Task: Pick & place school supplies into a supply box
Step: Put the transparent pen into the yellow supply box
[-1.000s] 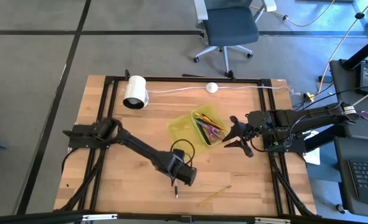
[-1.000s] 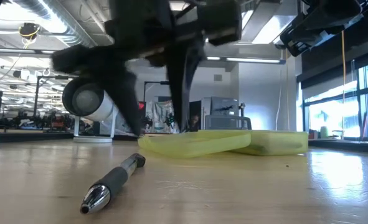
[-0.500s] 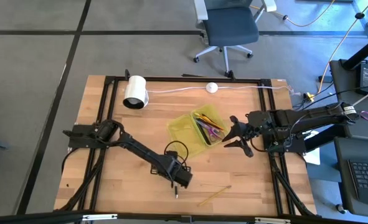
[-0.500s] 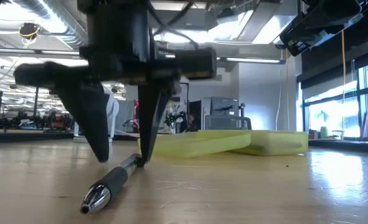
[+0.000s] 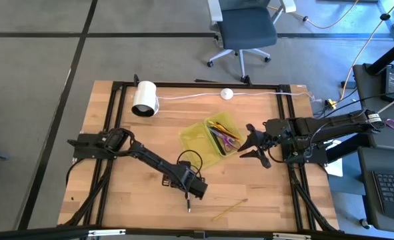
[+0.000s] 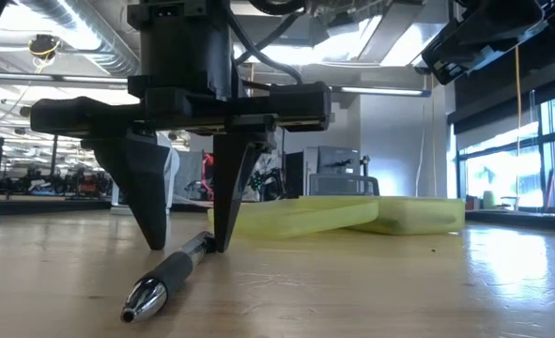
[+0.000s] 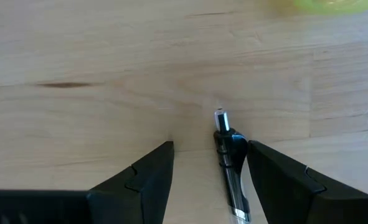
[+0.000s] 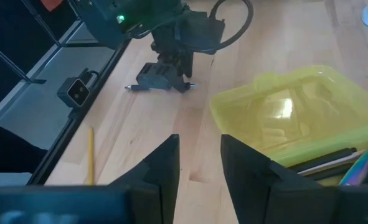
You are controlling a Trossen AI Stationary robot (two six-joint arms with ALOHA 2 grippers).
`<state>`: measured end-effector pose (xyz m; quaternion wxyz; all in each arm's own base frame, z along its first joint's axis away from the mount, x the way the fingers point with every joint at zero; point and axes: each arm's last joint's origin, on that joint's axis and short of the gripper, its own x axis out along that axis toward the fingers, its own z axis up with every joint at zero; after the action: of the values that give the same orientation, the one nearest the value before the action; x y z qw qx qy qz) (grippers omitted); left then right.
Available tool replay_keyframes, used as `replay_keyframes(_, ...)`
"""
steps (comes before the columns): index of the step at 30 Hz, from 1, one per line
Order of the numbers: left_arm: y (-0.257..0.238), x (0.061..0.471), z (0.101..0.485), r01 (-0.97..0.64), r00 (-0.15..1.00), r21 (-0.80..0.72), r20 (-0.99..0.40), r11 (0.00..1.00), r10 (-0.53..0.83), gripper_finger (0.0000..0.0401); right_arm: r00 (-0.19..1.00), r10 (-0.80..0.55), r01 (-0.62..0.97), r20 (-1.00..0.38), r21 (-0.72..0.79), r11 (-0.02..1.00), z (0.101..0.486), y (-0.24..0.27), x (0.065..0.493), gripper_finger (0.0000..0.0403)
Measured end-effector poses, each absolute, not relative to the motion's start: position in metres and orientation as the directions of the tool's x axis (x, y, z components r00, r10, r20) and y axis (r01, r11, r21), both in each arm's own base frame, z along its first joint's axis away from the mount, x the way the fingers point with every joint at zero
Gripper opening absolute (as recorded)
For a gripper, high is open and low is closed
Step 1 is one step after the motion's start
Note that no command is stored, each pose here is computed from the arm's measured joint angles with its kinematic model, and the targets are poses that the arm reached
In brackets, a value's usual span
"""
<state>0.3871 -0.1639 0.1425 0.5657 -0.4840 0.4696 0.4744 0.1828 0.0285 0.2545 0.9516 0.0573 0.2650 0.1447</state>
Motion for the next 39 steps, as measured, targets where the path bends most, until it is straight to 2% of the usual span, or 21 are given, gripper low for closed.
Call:
replay_keyframes(15, -0.1636, 0.3872, 0.1411, -0.995, 0.094, -0.093, -0.994, 0.026, 0.054, 0.0196, 0.823, 0.287, -0.23, -0.49, 0.175, 0.957, 0.2545, 0.0276, 0.183, 0.0121)
replay_keyframes(19, -0.1619, 0.3877, 0.1407, -0.997, 0.074, -0.074, -0.997, 0.005, 0.01, 0.0191, 0.825, 0.278, -0.221, -0.491, 0.173, 0.96, 0.2545, 0.0273, 0.1831, 0.0121)
replay_keyframes(23, -0.1611, 0.388, 0.1402, -0.998, 0.07, -0.07, -0.998, -0.003, 0.004, 0.0167, 0.825, 0.278, -0.221, -0.492, 0.172, 0.96, 0.2544, 0.0273, 0.1831, 0.0121)
replay_keyframes(31, -0.1616, 0.3882, 0.1403, -0.997, 0.075, -0.075, -0.997, -0.001, 0.007, 0.0094, 0.826, 0.275, -0.219, -0.492, 0.17, 0.961, 0.2543, 0.0272, 0.1831, 0.0121)
replay_keyframes(35, -0.1616, 0.3884, 0.1404, -0.996, 0.083, -0.083, -0.996, 0.02, 0.022, 0.0062, 0.826, 0.275, -0.219, -0.492, 0.17, 0.961, 0.2543, 0.0272, 0.1831, 0.0121)
replay_keyframes(39, -0.161, 0.3885, 0.1411, -0.994, 0.096, -0.093, -0.994, 0.061, 0.049, 0.0049, 0.826, 0.275, -0.218, -0.493, 0.17, 0.961, 0.2543, 0.0271, 0.1831, 0.0121)
